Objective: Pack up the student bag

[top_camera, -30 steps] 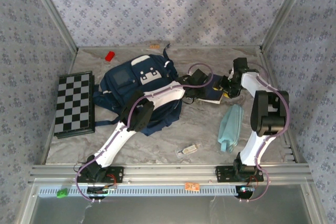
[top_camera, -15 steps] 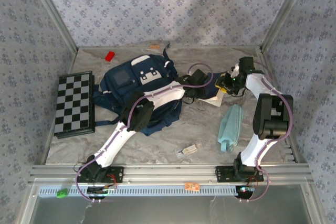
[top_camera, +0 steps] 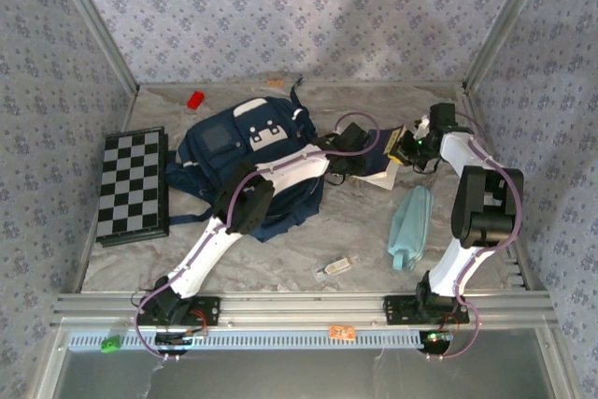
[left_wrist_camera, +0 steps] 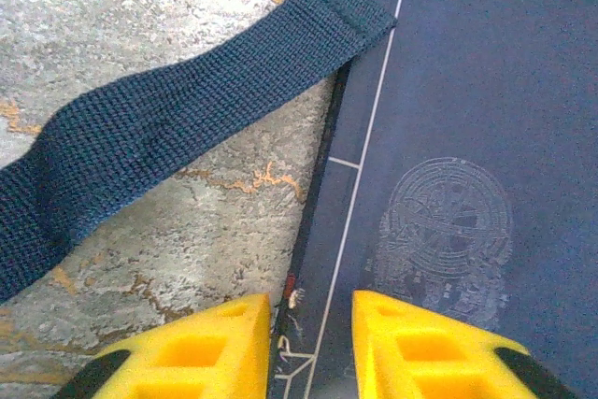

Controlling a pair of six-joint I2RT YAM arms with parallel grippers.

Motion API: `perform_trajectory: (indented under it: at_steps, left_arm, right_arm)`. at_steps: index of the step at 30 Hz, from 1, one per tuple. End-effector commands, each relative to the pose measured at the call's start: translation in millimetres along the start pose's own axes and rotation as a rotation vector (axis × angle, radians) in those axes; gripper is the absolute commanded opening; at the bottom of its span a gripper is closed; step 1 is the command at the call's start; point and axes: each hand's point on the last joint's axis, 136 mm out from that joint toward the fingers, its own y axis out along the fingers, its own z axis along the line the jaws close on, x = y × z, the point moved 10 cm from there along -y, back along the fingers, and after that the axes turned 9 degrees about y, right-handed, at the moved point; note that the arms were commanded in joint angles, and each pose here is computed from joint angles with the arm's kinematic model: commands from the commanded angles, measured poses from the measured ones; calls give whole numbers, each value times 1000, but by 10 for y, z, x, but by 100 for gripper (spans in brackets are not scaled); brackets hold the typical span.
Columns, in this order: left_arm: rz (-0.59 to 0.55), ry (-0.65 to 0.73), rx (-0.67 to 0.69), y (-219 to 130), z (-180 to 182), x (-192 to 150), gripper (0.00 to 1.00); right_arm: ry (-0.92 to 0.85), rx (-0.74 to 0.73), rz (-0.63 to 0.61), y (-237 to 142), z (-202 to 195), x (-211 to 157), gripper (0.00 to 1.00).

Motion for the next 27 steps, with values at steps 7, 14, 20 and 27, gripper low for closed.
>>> perform_trajectory:
  at_steps: [7,14,20,27]
  left_arm:
    - [-155,-61,-132,-1141,201,563,51]
    - [-254,-152,-297,-2006,644,535,70]
    - [-272,-251,-456,-2336,1082,303,84]
    - [-322,-240,-600,-2518,1331,79,87]
  right_arm:
    - [-79,160,-57,-513,383,-97,0]
    - [-146,275,-62,-837,675,-327,0]
    - [-237,399,44,-897,1024,-679,0]
    - [-295,561,141,-864,1420,-1054,0]
